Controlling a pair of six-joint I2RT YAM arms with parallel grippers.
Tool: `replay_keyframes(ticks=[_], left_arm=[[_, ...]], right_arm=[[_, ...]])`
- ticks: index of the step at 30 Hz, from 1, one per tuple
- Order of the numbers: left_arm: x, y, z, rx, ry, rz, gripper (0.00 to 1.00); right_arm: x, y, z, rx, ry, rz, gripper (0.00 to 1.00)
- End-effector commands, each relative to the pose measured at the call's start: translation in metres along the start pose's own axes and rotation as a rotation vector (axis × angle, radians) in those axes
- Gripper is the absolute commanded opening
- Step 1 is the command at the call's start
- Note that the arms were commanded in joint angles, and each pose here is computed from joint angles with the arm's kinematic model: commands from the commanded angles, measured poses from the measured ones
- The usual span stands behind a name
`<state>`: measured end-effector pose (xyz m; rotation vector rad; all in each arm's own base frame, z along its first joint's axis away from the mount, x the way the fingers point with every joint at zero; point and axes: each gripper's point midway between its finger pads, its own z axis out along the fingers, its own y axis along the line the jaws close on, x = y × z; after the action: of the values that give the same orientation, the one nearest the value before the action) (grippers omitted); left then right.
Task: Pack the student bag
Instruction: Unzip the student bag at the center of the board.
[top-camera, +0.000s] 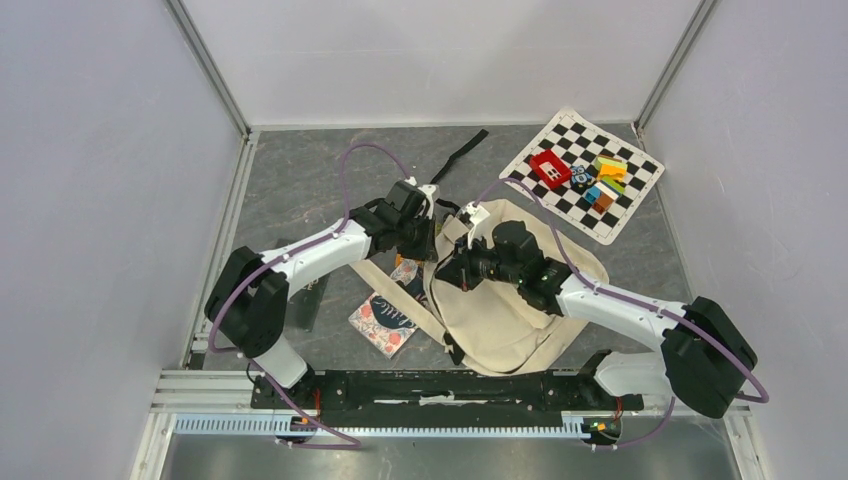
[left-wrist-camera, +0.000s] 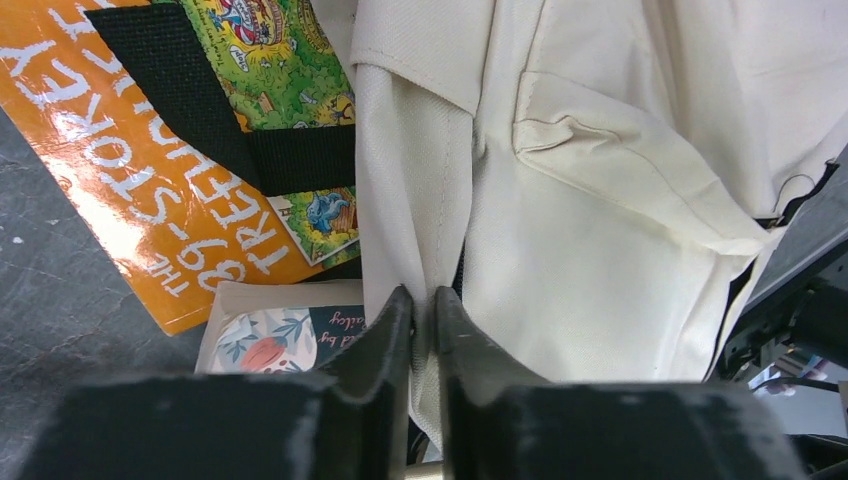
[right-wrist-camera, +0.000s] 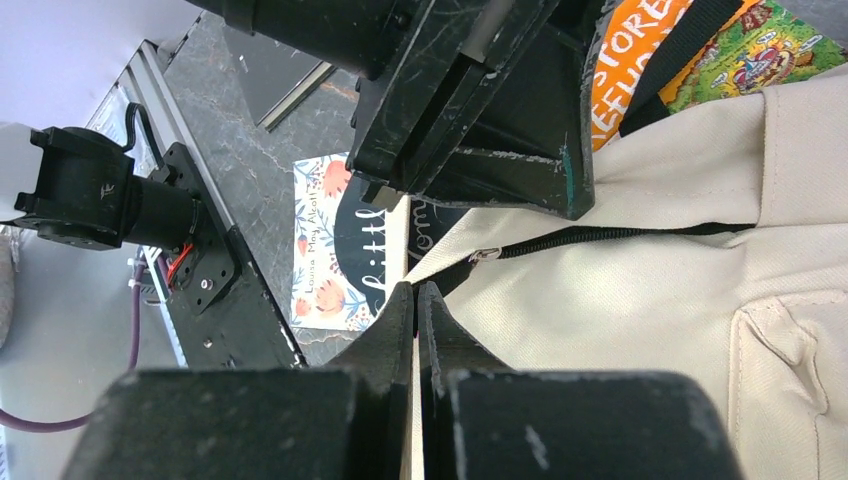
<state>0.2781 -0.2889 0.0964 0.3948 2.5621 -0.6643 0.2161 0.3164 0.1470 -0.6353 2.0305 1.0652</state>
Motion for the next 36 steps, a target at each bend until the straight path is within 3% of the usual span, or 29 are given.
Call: replay_keyframes(ticks=[1, 4, 18, 36], left_arm=[[-0.016, -0.007, -0.005, 0.018, -0.035, 0.033, 0.10], [-0.022, -0.005, -0.007, 0.001, -0.068, 0.023, 0.02], [-0.070, 0.029, -0.016, -0.002, -0.196, -0.129, 0.02], [-0.138, 0.084, -0.018, -0.026, -0.313, -0.278, 0.04]], right_arm=[[-0.008, 0.018, 0.001, -0.064, -0.025, -0.029, 0.00], [-0.004, 0.023, 0.001, -0.072, -0.006, -0.047, 0.00], [0.023, 0.065, -0.005, -0.150, 0.072, -0.112, 0.00], [0.080, 0.070, -0.002, -0.122, 0.184, -0.065, 0.00]])
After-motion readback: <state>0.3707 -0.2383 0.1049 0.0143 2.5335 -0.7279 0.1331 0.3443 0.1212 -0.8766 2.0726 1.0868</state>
